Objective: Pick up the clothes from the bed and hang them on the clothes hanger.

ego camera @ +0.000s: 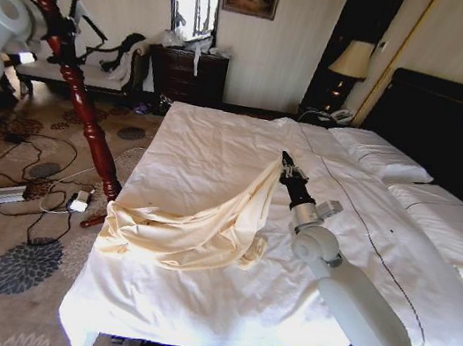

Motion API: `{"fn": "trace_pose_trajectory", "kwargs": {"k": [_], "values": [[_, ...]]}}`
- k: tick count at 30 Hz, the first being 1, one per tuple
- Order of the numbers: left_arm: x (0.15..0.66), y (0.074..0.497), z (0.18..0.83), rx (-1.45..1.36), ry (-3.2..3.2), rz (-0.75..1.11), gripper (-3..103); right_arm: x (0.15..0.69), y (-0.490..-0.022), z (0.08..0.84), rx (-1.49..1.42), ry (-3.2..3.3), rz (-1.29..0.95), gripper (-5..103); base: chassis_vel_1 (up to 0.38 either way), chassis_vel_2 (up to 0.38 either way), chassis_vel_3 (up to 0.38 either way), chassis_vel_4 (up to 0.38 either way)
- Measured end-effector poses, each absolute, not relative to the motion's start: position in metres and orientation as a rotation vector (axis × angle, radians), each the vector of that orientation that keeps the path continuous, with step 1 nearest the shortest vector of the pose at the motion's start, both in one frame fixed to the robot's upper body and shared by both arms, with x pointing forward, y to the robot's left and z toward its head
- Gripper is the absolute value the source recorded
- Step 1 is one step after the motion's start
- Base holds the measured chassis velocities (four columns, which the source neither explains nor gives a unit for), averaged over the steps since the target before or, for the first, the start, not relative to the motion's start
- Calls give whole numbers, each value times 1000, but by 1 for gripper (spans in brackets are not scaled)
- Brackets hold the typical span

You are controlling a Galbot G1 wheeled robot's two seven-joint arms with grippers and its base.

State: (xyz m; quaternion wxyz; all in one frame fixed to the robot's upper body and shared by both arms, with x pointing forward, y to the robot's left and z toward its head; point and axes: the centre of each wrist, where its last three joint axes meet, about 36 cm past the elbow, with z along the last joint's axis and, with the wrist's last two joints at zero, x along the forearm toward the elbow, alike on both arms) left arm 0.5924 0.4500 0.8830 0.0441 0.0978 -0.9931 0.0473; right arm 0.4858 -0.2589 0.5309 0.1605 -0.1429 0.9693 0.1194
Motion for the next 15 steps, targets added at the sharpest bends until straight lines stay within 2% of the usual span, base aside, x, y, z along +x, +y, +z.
{"fn": "trace_pose_trajectory", "kwargs": {"k": [9,15], "values": [[585,451,890,252,-3109,194,16,485,-263,530,-397,2775,324,0,0,0,0,0],[569,436,909,170,-3201,188,16,485,-264,532,-382,2774,324,0,0,0,0,0]]}}
